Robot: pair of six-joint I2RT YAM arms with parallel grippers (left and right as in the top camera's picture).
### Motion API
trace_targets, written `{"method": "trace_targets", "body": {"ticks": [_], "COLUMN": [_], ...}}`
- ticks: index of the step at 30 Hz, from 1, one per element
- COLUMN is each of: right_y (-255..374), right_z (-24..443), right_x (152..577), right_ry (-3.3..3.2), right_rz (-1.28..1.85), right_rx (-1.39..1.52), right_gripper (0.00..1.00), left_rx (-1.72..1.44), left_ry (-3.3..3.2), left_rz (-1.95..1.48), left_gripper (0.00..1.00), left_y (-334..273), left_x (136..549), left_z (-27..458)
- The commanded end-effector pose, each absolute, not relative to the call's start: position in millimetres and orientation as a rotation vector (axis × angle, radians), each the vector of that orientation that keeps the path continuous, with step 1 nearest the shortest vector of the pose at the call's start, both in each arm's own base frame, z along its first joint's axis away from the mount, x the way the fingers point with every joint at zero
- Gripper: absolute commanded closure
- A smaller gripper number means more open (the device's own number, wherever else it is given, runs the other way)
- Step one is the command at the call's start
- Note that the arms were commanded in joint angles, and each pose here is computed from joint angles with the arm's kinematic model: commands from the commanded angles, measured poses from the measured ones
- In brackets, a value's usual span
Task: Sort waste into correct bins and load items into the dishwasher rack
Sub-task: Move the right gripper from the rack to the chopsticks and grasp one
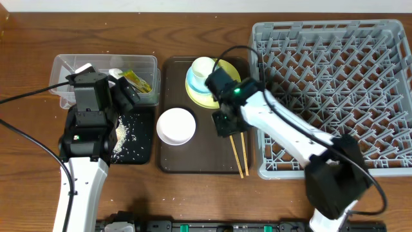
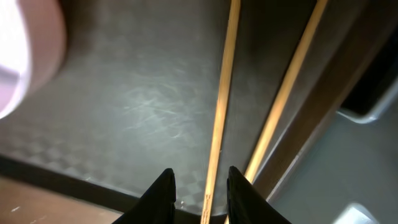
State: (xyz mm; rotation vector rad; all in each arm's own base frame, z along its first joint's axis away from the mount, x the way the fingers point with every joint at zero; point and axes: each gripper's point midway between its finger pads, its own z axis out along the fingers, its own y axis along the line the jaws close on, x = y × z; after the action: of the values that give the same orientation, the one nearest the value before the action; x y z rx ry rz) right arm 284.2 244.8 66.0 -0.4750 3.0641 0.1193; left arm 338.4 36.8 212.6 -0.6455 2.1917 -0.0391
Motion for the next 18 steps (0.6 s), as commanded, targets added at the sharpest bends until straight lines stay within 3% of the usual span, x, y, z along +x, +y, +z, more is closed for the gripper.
{"method": "trace_targets", "body": {"ticks": [1,18], "right_y": [243.4,225.8], "right_z": [52.2,12.1], "right_x": [285.4,266.1], "right_ry": [3.080,3.194], "right_rz": [0.028,-0.108], "right_rx": [-0.452,-0.446], "right_gripper": [0.74,0.76], "left_rx": [-0.637,-0.637], "left_ry": [2.181,2.181], "left_rz": [-0.024,-0.024], "left_gripper": [0.06,0.06], "left_y": [39.5,39.5], "left_x": [339.5,339.5], "left_z": [218.1,218.1]}}
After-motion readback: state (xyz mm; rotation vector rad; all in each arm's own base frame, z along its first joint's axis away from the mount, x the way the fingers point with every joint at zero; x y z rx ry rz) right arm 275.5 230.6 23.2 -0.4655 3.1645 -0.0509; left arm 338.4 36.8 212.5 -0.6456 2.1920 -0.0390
